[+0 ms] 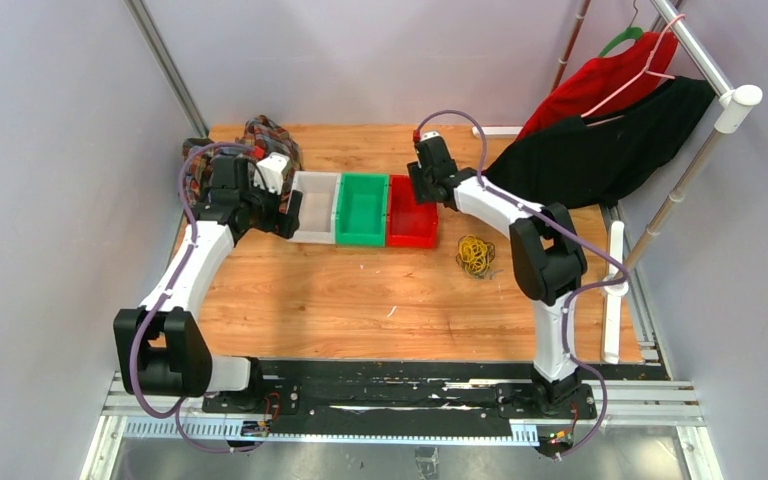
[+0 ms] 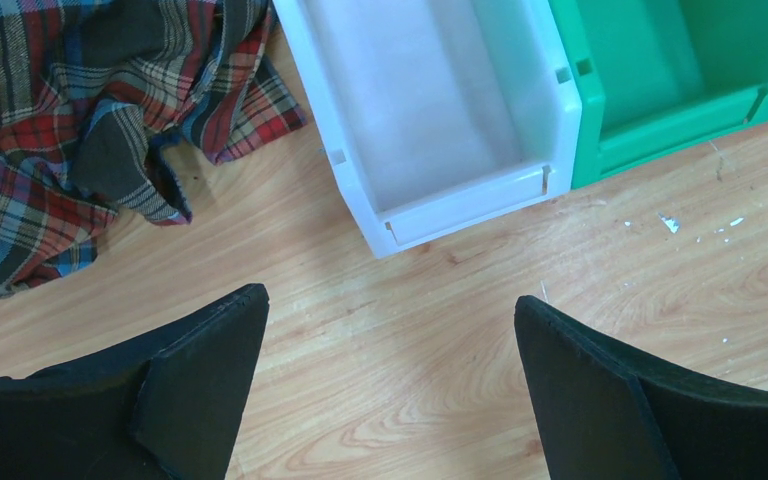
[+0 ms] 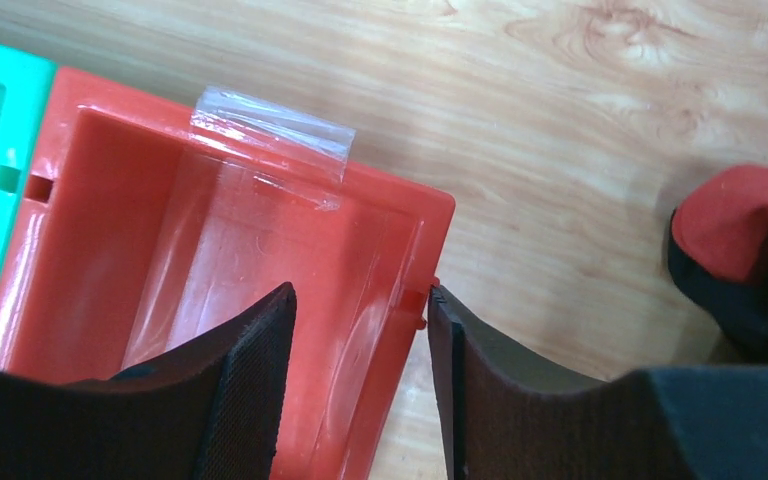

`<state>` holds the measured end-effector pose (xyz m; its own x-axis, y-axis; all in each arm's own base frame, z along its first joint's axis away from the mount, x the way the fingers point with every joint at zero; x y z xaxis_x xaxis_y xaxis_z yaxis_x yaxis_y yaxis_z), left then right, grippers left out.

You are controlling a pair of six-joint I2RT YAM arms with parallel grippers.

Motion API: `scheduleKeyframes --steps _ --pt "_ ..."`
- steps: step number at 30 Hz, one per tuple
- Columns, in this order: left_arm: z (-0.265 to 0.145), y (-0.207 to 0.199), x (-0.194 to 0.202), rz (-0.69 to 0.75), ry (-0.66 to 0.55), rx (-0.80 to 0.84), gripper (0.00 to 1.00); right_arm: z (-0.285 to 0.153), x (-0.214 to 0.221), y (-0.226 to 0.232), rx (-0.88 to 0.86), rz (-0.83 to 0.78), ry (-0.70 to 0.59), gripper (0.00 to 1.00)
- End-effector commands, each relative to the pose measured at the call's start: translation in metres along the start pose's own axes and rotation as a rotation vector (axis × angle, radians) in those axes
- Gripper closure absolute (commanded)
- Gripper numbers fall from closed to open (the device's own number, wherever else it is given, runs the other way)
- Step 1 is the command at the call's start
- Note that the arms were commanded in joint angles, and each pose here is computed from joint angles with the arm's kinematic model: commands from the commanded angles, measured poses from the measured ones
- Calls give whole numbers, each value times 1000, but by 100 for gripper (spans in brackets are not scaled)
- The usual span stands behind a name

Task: Untangle the cables

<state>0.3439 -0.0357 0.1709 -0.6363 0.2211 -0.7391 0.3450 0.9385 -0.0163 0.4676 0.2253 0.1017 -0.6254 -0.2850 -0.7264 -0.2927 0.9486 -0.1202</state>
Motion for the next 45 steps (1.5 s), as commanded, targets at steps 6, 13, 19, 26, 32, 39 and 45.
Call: scheduleKeyframes --steps 6,13,19,26,32,39,45 --pt "19 3 17 20 63 24 2 12 -28 -23 82 -80 -44 39" --pt "26 -9 23 4 103 115 2 -67 -36 -26 80 -35 -120 21" --pt "43 4 10 -16 77 61 2 -111 54 -35 93 68 -42 21" --pt "77 14 10 -46 96 51 2 -112 125 -37 68 82 44 21" --pt "95 -3 6 -86 61 176 2 -113 154 -19 -10 89 107 30" --pt "101 -23 13 -105 46 304 1 -126 177 48 -163 50 113 48" --pt "104 -37 20 -79 62 332 3 -144 184 116 -277 -25 92 58"
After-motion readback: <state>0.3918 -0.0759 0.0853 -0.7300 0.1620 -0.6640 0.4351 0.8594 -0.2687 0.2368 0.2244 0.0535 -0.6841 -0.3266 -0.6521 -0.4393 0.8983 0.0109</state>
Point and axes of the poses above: each gripper's point midway between its finger pads, its own z axis out along the fingers, its own y axis along the line the jaws close on, x = y × z, the point moved 2 cm from there along -z, back along the fingers, and after that the axes turned 3 degrees about -z, right-handed, at the moved point
